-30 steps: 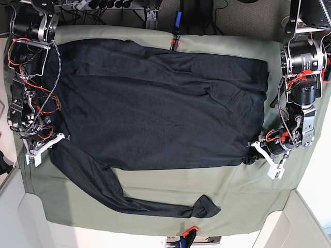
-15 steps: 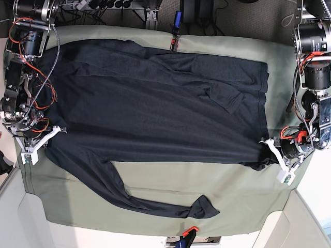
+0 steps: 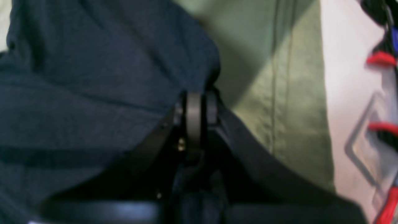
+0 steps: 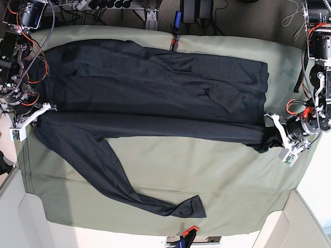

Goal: Fold the T-shirt properly
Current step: 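Fold the grasped side over the shirt body with both grippers, then grasp the hanging sleeve with the right gripper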

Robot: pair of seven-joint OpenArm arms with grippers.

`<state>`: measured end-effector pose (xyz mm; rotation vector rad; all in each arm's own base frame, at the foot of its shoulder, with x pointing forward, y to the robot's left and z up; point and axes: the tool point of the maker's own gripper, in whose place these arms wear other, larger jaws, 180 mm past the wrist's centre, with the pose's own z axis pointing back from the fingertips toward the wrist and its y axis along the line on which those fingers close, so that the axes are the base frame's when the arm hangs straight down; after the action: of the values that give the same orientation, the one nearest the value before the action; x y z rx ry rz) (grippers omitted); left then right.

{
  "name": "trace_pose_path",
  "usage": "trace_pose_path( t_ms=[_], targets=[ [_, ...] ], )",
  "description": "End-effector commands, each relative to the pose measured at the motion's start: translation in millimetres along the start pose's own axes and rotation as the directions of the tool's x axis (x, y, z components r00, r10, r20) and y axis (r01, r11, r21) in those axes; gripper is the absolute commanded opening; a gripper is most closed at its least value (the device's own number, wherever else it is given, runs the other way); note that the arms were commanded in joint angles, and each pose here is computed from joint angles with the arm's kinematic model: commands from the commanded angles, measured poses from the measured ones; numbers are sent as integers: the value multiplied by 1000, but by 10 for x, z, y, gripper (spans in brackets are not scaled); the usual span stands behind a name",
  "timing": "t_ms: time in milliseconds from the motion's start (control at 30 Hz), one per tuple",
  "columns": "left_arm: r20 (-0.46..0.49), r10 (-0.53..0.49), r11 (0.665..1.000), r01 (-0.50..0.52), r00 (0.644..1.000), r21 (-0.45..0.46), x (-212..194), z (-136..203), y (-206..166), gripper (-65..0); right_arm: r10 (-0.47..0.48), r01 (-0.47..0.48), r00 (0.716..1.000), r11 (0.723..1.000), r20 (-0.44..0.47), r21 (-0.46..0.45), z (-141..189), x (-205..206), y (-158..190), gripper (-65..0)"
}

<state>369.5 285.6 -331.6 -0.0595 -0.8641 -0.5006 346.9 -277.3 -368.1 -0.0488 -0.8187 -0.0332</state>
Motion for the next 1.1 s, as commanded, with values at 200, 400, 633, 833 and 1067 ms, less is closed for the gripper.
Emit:
trace_pose_path(
  t_ms=[200,400,633,833,1067],
  targets=[
    [-8,-20,1000,20,1000,22,-142,222,-11,-650,-25,24,998,1000,54,12,133,62,-168,-650],
    [-40,2,1000,-2,999,-10,-374,233,-161,-650,-48,47,999,998,26,37,141,-99,-125,-650],
    [-32,38,999,-39,999,-35,-372,205,-245,-365,-89,84,993,994,78,69,147,20,-79,-271],
    [-23,84,994,-85,996,-67,-350,207,-304,-365,-161,141,952,986,261,94,163,635,-53,-272],
    [-43,134,985,-138,990,-107,-376,215,-385,-365,-153,122,941,985,303,118,-145,1261,210,-272]
  ],
)
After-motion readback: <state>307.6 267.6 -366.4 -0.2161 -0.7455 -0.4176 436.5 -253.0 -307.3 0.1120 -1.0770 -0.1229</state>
